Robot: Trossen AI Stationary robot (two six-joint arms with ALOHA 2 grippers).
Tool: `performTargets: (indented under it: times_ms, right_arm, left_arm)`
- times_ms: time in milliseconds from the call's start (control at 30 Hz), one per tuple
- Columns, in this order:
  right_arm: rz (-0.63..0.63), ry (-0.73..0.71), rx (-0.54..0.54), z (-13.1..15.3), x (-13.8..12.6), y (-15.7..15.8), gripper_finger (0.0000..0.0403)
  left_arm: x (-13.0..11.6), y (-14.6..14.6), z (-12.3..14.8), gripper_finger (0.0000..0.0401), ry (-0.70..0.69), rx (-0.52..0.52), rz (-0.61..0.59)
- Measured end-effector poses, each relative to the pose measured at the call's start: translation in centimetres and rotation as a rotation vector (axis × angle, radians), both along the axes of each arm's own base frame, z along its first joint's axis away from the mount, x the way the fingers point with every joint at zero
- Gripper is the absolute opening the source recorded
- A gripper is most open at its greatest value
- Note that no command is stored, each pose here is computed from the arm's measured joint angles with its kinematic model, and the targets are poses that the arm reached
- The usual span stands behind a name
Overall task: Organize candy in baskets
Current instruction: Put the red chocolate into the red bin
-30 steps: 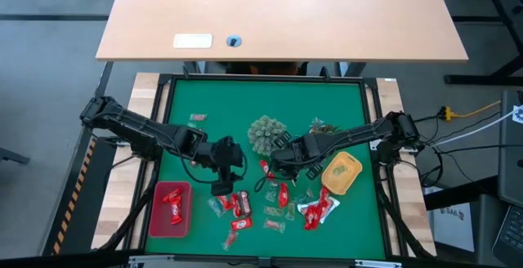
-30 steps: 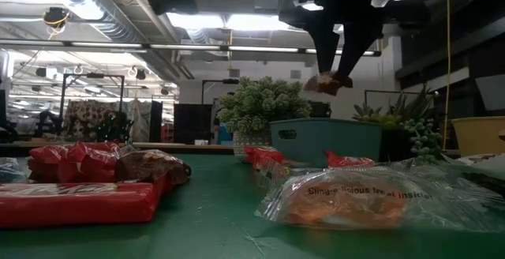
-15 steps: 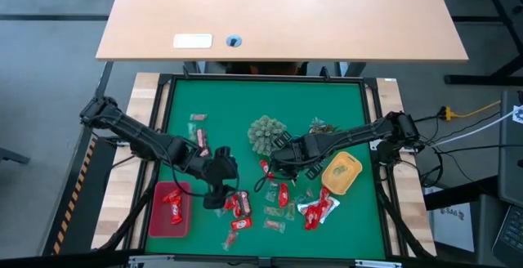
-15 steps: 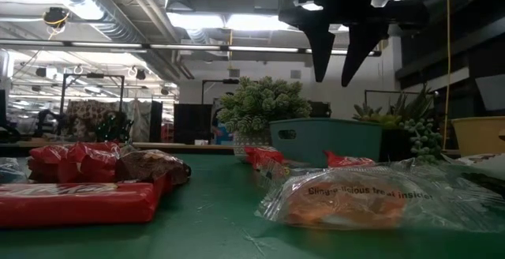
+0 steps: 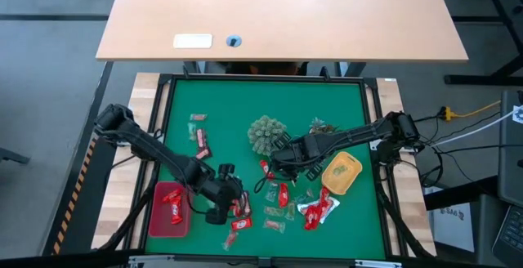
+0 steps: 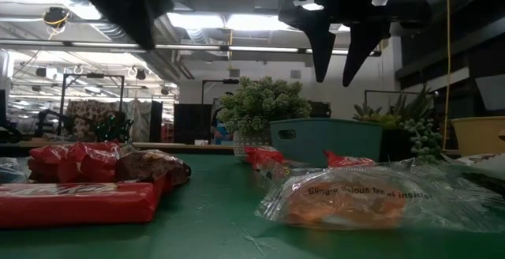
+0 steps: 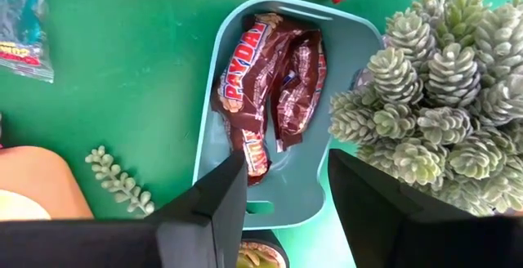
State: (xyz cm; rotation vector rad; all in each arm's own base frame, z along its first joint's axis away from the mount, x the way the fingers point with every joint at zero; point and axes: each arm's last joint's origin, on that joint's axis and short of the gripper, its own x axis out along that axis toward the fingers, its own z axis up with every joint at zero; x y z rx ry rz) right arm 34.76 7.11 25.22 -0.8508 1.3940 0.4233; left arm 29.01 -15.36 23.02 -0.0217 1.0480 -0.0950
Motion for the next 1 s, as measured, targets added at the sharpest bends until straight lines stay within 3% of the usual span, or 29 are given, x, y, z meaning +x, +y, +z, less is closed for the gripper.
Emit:
performTargets:
  times_ms: [267, 600, 1000]
  right_arm:
    - [0.0, 0.0, 0.0, 0.0, 0.0, 0.0, 0.0173]
    - [0.0, -0.001, 0.001, 0.0, 0.0, 0.0, 0.0173]
    - [0.0, 0.0, 0.001, 0.0, 0.0, 0.0, 0.0172]
  left_arm:
    - [0.5, -0.9, -2.8, 0.0199, 0.121, -0.019, -0.076]
    - [0.3, -1.0, -5.9, 0.0199, 0.295, 0.093, -0.21]
    - [0.7, -0.9, -8.2, 0.0197, 0.347, 0.169, -0.24]
